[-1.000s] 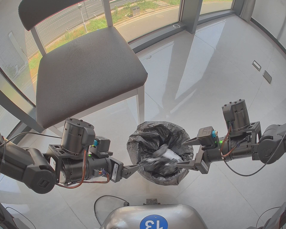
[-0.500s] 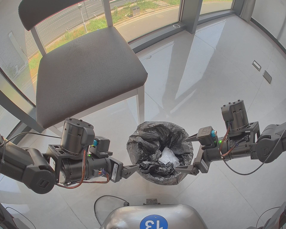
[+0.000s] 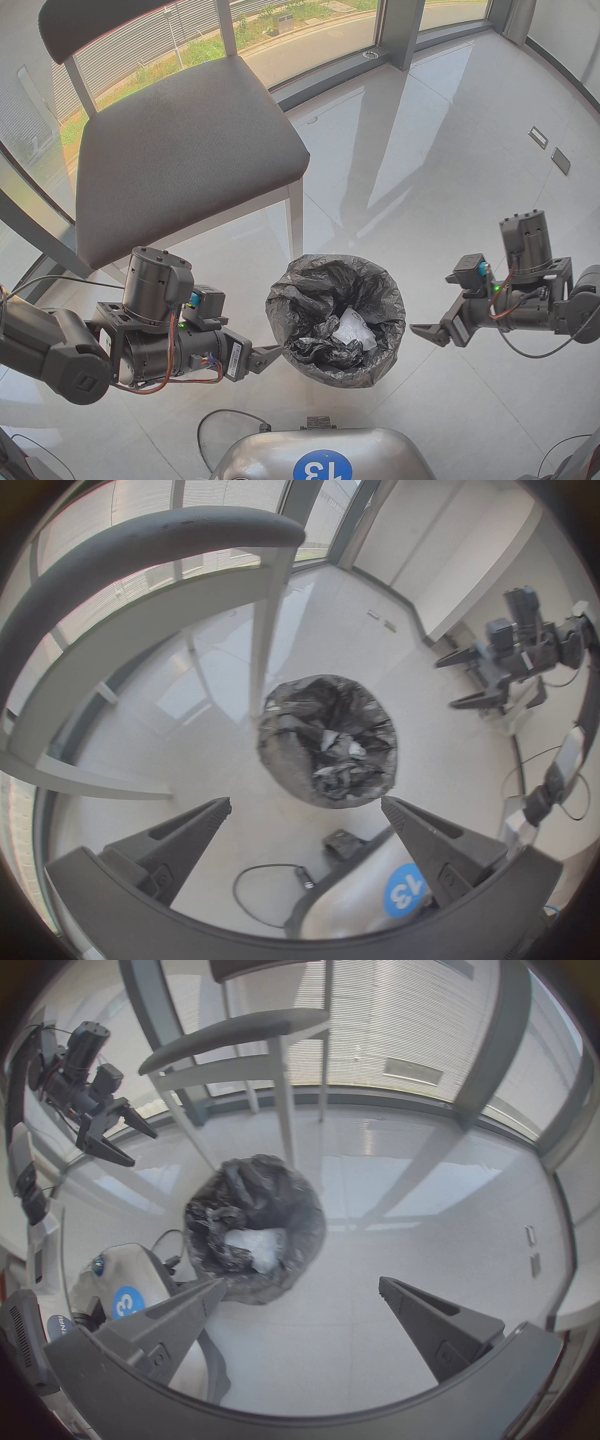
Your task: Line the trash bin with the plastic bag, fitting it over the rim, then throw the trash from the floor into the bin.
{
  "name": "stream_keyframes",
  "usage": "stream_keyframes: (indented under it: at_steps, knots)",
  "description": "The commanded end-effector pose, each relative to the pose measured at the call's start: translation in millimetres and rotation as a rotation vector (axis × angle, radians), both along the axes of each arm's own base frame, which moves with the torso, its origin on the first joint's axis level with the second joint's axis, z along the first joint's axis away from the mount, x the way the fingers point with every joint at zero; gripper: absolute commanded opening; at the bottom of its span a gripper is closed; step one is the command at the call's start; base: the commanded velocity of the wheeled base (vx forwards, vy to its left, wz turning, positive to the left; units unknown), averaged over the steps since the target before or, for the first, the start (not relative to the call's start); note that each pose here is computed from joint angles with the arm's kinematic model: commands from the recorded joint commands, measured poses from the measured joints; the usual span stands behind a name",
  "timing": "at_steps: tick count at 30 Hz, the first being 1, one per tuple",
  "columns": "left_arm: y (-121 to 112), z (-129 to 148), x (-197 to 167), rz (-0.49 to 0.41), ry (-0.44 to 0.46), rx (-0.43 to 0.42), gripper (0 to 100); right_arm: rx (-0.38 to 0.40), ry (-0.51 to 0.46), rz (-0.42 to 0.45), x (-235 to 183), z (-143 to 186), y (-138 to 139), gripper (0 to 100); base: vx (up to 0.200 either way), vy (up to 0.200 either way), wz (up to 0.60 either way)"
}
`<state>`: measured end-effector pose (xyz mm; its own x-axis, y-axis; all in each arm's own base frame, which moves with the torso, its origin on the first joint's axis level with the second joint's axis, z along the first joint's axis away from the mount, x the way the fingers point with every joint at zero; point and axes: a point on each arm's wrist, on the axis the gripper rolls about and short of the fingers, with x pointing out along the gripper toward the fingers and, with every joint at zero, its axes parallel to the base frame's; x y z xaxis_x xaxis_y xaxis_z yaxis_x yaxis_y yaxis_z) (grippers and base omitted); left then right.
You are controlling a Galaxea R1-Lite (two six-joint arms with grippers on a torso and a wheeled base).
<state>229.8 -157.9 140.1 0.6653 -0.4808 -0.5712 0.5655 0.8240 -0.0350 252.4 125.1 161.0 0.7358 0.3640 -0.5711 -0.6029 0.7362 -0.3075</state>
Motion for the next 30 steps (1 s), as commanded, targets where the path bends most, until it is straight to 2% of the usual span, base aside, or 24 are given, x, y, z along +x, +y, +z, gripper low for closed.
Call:
stream_keyframes:
  at_steps: [1, 6, 8, 11, 13, 17, 18, 19, 21, 22, 25, 30]
  knots:
    - [13, 9, 8, 0.116, -0.056, 0.102, 100, -0.004, -0.076, -0.188, -27, 24, -39, 100, 0.0, 0.0, 0.0]
    - [27, 32, 6, 0.265, -0.146, 0.125, 100, -0.033, -0.153, -0.337, -62, 36, -66, 100, 0.0, 0.0, 0.0]
    - [30, 39, 0, 0.274, -0.165, 0.116, 100, -0.034, -0.169, -0.36, -69, 39, -71, 100, 0.0, 0.0, 0.0]
    - [50, 60, -32, 0.286, -0.238, 0.074, 100, -0.042, -0.206, -0.469, -104, 46, -94, 100, 0.0, 0.0, 0.0]
    - [59, 69, -41, 0.301, -0.269, 0.056, 100, -0.035, -0.22, -0.49, -116, 47, -100, 100, 0.0, 0.0, 0.0]
    - [93, 95, -81, 0.363, -0.387, 0.029, 100, 0.041, -0.291, -0.577, -165, 46, -117, 100, 0.0, 0.0, 0.0]
    - [93, 95, -81, 0.363, -0.387, 0.029, 100, 0.041, -0.291, -0.577, -165, 46, -117, 100, 0.0, 0.0, 0.0]
    - [103, 102, -106, 0.371, -0.424, 0.017, 100, 0.085, -0.302, -0.609, -186, 43, -121, 100, 0.0, 0.0, 0.0]
    - [114, 106, -128, 0.404, -0.44, 0.023, 100, 0.129, -0.313, -0.626, -204, 40, -124, 100, 0.0, 0.0, 0.0]
    - [114, 106, -128, 0.404, -0.44, 0.023, 100, 0.129, -0.313, -0.626, -204, 40, -124, 100, 0.0, 0.0, 0.0]
    - [136, 108, -169, 0.482, -0.44, 0.033, 100, 0.216, -0.356, -0.649, -233, 36, -128, 100, 0.0, 0.0, 0.0]
    - [164, 105, -216, 0.662, -0.479, 0.045, 100, 0.273, -0.396, -0.652, -271, 17, -134, 100, 0.0, 0.0, 0.0]
